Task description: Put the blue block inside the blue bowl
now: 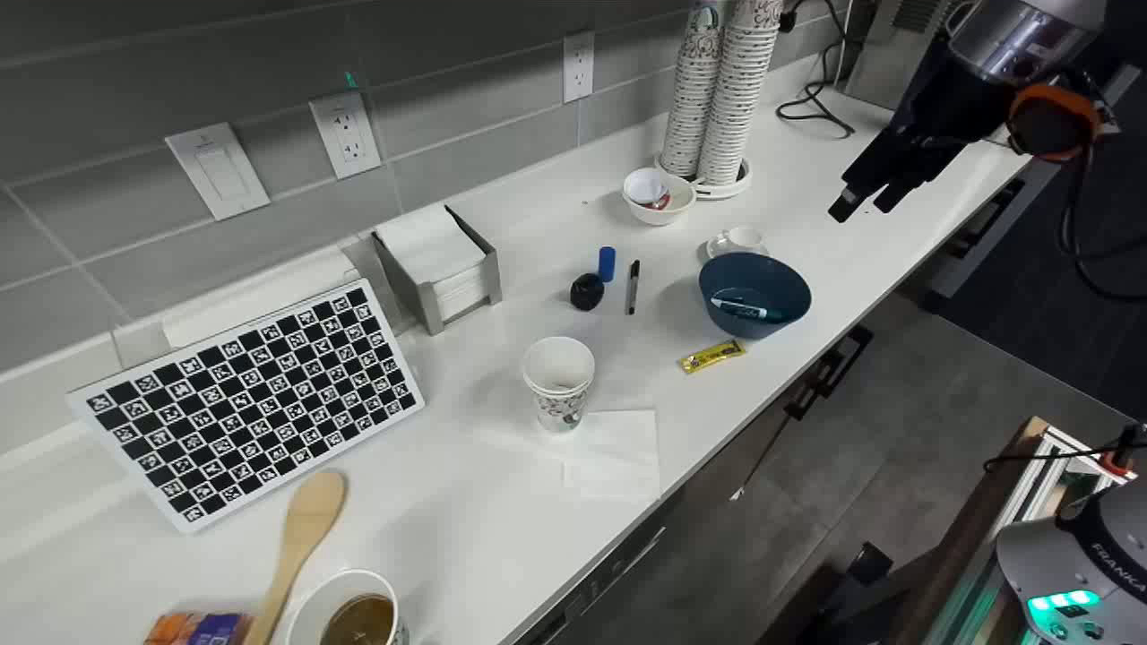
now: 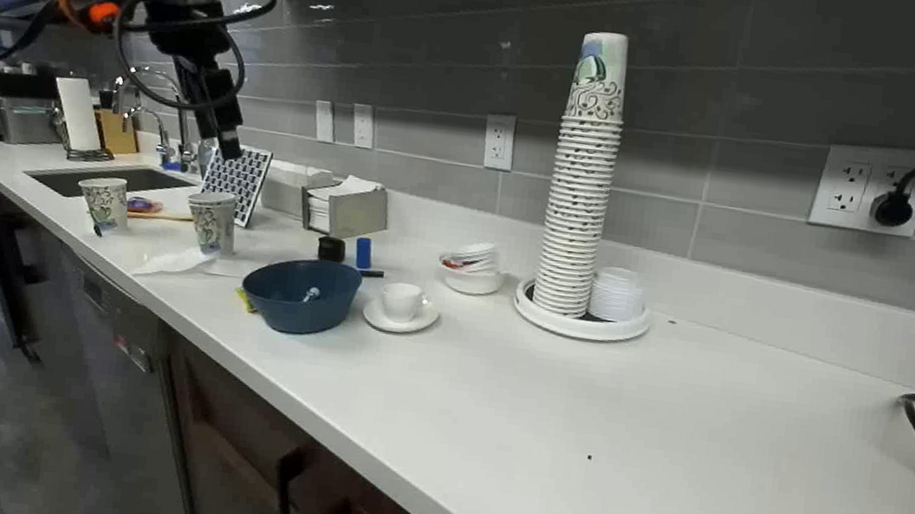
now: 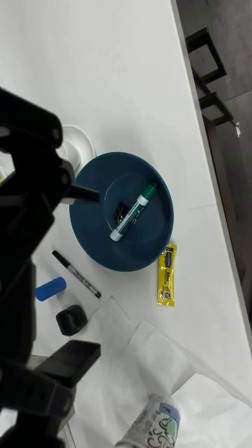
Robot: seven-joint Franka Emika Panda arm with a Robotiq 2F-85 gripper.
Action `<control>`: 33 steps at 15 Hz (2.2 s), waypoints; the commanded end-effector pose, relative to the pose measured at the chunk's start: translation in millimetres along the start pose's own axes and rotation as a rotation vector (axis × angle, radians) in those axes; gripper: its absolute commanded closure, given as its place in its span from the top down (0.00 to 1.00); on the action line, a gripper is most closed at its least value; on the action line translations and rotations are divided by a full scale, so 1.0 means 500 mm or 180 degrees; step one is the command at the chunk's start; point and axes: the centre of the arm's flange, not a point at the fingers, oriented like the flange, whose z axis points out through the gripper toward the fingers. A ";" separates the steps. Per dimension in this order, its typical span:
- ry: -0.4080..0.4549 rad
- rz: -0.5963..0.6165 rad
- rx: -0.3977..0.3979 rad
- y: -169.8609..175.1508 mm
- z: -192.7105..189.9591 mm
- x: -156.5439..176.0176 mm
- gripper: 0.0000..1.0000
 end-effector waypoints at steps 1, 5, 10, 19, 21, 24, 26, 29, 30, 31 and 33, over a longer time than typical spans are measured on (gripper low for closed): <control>0.0000 0.0000 0.0000 0.000 0.000 0.000 1.00; 0.0000 0.0000 0.0000 0.000 0.000 0.000 1.00; 0.0693 0.0596 -0.0132 -0.204 0.070 0.055 1.00; 0.1447 0.0857 -0.1053 -0.317 0.187 0.261 1.00; 0.1524 0.0742 -0.0895 -0.256 0.139 0.183 1.00; 0.1463 0.0732 -0.0840 -0.255 0.144 0.178 1.00; 0.1464 0.0756 -0.0856 -0.261 0.151 0.175 1.00; 0.1165 0.0452 -0.0694 -0.264 0.229 0.218 1.00; 0.1043 0.0388 -0.0670 -0.263 0.259 0.234 1.00; 0.0983 0.0323 -0.0727 -0.265 0.286 0.243 1.00; 0.0901 0.0243 -0.0740 -0.271 0.343 0.267 1.00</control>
